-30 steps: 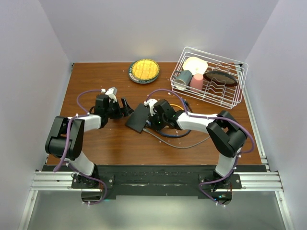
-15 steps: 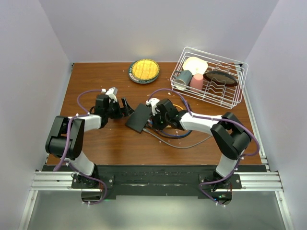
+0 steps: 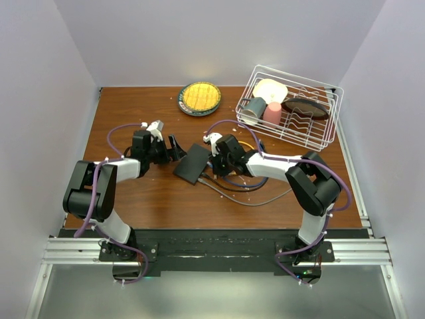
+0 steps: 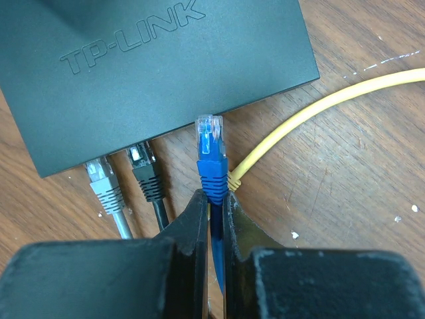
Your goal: Insert the plug into the switch port
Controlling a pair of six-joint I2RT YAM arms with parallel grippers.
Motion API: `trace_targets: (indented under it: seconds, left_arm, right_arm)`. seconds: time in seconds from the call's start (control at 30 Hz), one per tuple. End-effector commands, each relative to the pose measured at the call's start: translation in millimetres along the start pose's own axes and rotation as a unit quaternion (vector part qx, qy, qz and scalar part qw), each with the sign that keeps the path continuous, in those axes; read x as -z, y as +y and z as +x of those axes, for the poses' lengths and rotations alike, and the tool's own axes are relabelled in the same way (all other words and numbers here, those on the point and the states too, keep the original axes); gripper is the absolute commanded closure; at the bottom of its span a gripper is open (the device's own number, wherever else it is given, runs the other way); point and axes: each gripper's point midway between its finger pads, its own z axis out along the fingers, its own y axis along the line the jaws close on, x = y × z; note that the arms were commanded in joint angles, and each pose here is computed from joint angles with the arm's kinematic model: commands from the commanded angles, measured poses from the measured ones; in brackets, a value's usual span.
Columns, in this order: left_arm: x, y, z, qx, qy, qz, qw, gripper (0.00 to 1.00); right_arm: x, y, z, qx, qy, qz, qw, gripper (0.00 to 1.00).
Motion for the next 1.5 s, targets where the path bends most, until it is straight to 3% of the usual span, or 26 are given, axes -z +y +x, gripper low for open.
trace_targets:
  seconds: [0.0,0.47,0.87,1.03,1.47]
  left_arm:
    - [-3.7,-10.3,-27.1,-0.019,-0.028,0.022,0.999,0.05]
    - [-7.0,-16.9,-42.5,-0.026,-0.036,0.029,0.999,0.06]
    - [-9.7,-14.7,-32.8,-0.021,-0.023,0.033,0.999,0.07]
    - [-10.5,-14.1,-31.7,-0.020,-0.022,0.033,0.999,0.07]
    - [-9.5,-13.5,-30.5,-0.021,-0.019,0.031,0.999,0.07]
  right_arm:
    - [-4.0,-14.5,35.6,0.003,0.062,0.035,0.997,1.00]
    - [20.3,-16.7,35.5,0.019,0.099,0.059,0.993,1.00]
    - [65.5,2.8,-50.3,0.008,-0.056,0.029,0.998,1.00]
    - [49.7,15.4,-58.4,0.005,-0.063,-0.006,0.998,1.00]
    - [-7.3,17.5,-5.6,-0.018,-0.004,-0.029,0.999,1.00]
